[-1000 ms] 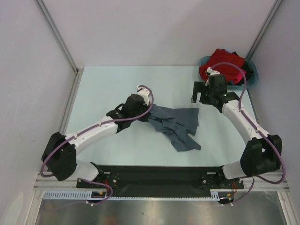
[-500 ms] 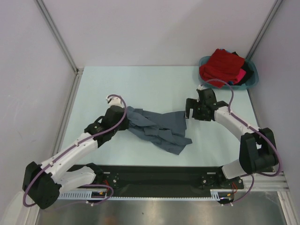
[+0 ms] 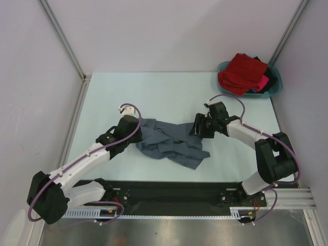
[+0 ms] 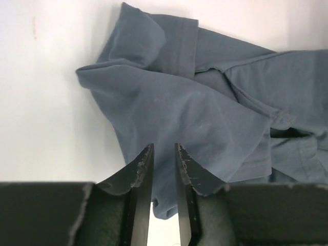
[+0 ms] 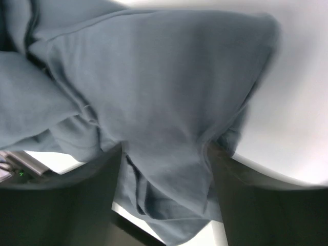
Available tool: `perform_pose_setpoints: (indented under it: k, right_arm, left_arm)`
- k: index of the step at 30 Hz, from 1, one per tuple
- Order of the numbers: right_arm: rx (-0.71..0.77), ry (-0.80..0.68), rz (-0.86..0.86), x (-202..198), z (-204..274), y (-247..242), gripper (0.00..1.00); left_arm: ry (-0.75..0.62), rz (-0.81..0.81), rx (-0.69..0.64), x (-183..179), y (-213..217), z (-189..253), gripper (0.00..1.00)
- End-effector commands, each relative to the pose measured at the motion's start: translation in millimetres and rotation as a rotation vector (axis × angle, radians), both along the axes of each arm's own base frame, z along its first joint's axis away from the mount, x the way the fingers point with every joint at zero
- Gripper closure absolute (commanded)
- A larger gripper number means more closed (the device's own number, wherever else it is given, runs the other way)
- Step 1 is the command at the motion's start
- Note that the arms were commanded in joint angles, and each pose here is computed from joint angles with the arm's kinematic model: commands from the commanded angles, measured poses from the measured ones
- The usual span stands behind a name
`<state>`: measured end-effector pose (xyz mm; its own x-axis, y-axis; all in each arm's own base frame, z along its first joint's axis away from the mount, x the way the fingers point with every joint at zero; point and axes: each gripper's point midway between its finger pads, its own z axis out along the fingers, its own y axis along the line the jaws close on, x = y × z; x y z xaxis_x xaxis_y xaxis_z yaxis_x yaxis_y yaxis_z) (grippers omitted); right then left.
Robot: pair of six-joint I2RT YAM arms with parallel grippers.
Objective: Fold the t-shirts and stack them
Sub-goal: Flatten the tshirt out
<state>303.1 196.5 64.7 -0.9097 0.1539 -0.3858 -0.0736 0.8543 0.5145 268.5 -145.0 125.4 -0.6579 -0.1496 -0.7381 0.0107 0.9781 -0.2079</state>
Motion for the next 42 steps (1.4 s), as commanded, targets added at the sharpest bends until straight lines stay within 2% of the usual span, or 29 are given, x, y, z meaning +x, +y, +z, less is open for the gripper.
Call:
perform_pose_setpoints:
  k: [1, 2, 3, 4, 5, 7, 10, 11, 12, 13, 14, 15, 16, 17, 18, 19, 22, 33, 37, 40, 42]
  right_arm:
    - [0.088, -0.024, 0.040, 2, 12, 23, 0.42]
    - [0.090, -0.032, 0.048, 1, 14, 25, 0.50]
    - [0.097, -0.038, 0.059, 1, 15, 29, 0.61]
    - [0.103, -0.049, 0.064, 3, 20, 31, 0.80]
    - [0.105, -0.061, 0.076, 5, 22, 33, 0.88]
    - [0.099, -0.103, 0.099, 9, 33, 34, 1.00]
    - [0.038, -0.247, 0.088, 21, 72, 22, 1.00]
    - [0.004, -0.339, 0.051, 29, 97, 12, 1.00]
    - [-0.024, -0.352, 0.022, 29, 103, 4, 1.00]
    - [-0.043, -0.376, -0.006, 31, 112, -3, 0.96]
    - [-0.049, -0.382, -0.012, 31, 118, -7, 0.79]
    - [-0.059, -0.373, -0.002, 28, 121, -9, 0.58]
    - [-0.071, -0.357, -0.008, 26, 121, -12, 0.37]
    - [-0.097, -0.339, -0.020, 24, 117, -16, 0.33]
    - [-0.119, -0.315, -0.022, 21, 110, -19, 0.30]
    - [-0.144, -0.288, -0.031, 18, 97, -24, 0.26]
    - [-0.196, -0.224, -0.082, 16, 66, -39, 0.26]
    - [-0.112, -0.085, -0.074, 5, 5, -27, 0.29]
    - [-0.063, -0.044, -0.043, 3, -9, -15, 0.35]
    - [-0.027, -0.009, -0.015, -1, -18, -5, 0.45]
    - [-0.013, -0.009, -0.006, 0, -20, -3, 0.60]
  left_arm:
    - [-0.061, -0.044, -0.078, 14, -19, 22, 0.73]
    - [-0.068, -0.049, -0.086, 16, -22, 24, 0.76]
    - [-0.064, -0.051, -0.087, 17, -23, 22, 0.88]
    - [-0.059, -0.074, -0.088, 16, -26, 20, 0.95]
    - [-0.069, -0.082, -0.093, 19, -30, 21, 0.99]
    - [-0.052, -0.108, -0.083, 20, -34, 15, 1.00]
    - [-0.050, -0.121, -0.063, 23, -35, 14, 1.00]
    - [-0.053, -0.120, -0.054, 25, -34, 15, 1.00]
    - [-0.055, -0.122, -0.053, 25, -34, 16, 1.00]
    - [-0.053, -0.130, -0.049, 25, -35, 16, 1.00]
    - [-0.057, -0.133, -0.053, 26, -36, 17, 1.00]
    - [-0.051, -0.147, -0.060, 25, -39, 16, 0.99]
    - [-0.049, -0.153, -0.062, 25, -40, 16, 0.85]
    - [-0.049, -0.158, -0.065, 26, -42, 15, 0.63]
    - [-0.041, -0.171, -0.076, 25, -46, 13, 0.36]
    - [-0.038, -0.183, -0.080, 24, -48, 11, 0.35]
    - [-0.006, -0.202, -0.082, 24, -53, -1, 0.28]
    - [0.064, -0.204, -0.059, 23, -55, -32, 0.27]
    - [0.091, -0.203, -0.048, 23, -56, -43, 0.28]
    - [0.109, -0.203, -0.043, 22, -57, -52, 0.37]
    - [0.117, -0.211, -0.040, 21, -58, -56, 0.52]
